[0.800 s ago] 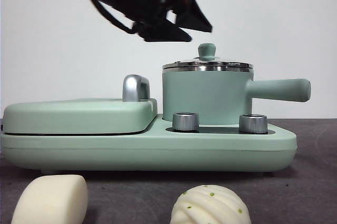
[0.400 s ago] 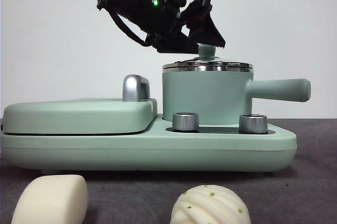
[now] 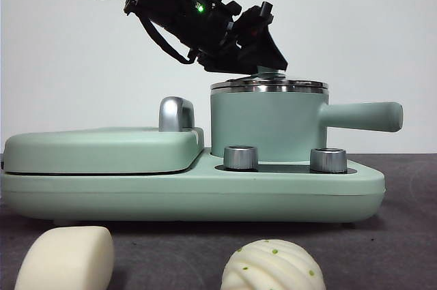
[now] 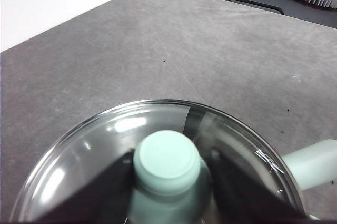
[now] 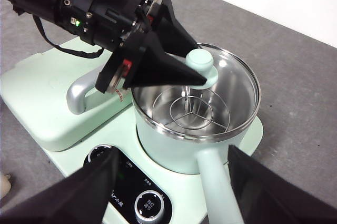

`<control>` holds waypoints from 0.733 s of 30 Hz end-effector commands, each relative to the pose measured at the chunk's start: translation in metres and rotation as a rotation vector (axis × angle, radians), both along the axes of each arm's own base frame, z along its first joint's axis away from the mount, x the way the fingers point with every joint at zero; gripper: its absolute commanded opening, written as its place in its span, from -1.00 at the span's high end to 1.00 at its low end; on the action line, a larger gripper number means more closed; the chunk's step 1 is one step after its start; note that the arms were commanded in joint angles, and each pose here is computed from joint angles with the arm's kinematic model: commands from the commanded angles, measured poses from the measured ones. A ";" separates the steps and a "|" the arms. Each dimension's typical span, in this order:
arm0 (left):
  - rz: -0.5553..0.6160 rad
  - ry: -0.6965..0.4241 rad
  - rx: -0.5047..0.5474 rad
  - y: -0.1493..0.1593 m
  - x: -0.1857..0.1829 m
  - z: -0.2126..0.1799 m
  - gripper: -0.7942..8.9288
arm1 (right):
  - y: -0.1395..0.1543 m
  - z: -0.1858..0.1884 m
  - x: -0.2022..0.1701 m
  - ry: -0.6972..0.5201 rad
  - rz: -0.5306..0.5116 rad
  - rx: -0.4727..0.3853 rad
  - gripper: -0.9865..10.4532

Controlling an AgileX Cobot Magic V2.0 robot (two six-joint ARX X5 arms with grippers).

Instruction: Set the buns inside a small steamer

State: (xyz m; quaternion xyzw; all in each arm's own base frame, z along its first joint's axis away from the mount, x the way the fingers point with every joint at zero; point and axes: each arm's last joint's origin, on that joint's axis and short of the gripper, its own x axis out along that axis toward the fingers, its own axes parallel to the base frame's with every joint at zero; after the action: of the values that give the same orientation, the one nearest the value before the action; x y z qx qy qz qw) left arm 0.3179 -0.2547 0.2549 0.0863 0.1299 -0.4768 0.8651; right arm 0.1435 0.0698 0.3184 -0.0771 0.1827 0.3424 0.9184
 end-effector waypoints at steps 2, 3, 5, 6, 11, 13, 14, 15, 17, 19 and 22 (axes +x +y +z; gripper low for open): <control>-0.013 -0.019 -0.003 -0.006 0.003 0.000 0.81 | 0.001 0.006 0.000 -0.017 -0.002 0.016 0.25; -0.013 -0.019 -0.003 -0.006 0.003 0.000 0.80 | 0.001 0.006 0.000 -0.017 -0.002 0.016 0.25; -0.013 -0.019 -0.003 -0.006 0.003 0.000 0.80 | 0.001 0.006 0.000 -0.018 -0.002 0.016 0.25; -0.013 -0.020 -0.004 -0.006 0.003 0.001 0.80 | 0.001 0.006 0.000 -0.018 -0.002 0.016 0.25; -0.005 -0.026 -0.034 -0.004 0.000 0.011 0.80 | 0.001 0.006 0.000 -0.017 -0.002 0.016 0.25; 0.010 -0.043 -0.051 -0.001 -0.003 0.023 0.80 | 0.001 0.006 0.000 -0.017 -0.002 0.016 0.25; 0.021 -0.055 -0.056 0.000 -0.004 0.028 0.80 | 0.001 0.006 0.000 -0.017 -0.002 0.016 0.25; 0.029 -0.069 -0.066 0.002 -0.007 0.034 0.80 | 0.001 0.006 0.000 -0.017 -0.002 0.016 0.25; 0.045 -0.093 -0.090 0.007 -0.011 0.048 0.80 | 0.001 0.006 0.000 -0.017 -0.002 0.016 0.25; 0.057 -0.102 -0.119 0.014 -0.017 0.062 0.80 | 0.001 0.006 0.000 -0.018 -0.002 0.016 0.25; 0.066 -0.103 -0.127 0.026 -0.029 0.081 0.80 | 0.001 0.006 0.000 -0.018 -0.001 0.016 0.25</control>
State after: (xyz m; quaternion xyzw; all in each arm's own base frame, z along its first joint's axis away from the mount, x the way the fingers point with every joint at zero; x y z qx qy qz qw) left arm 0.2914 -0.2284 0.3200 0.0627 0.0791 -0.4492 0.8877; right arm 0.1435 0.0698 0.3184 -0.0771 0.1827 0.3425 0.9183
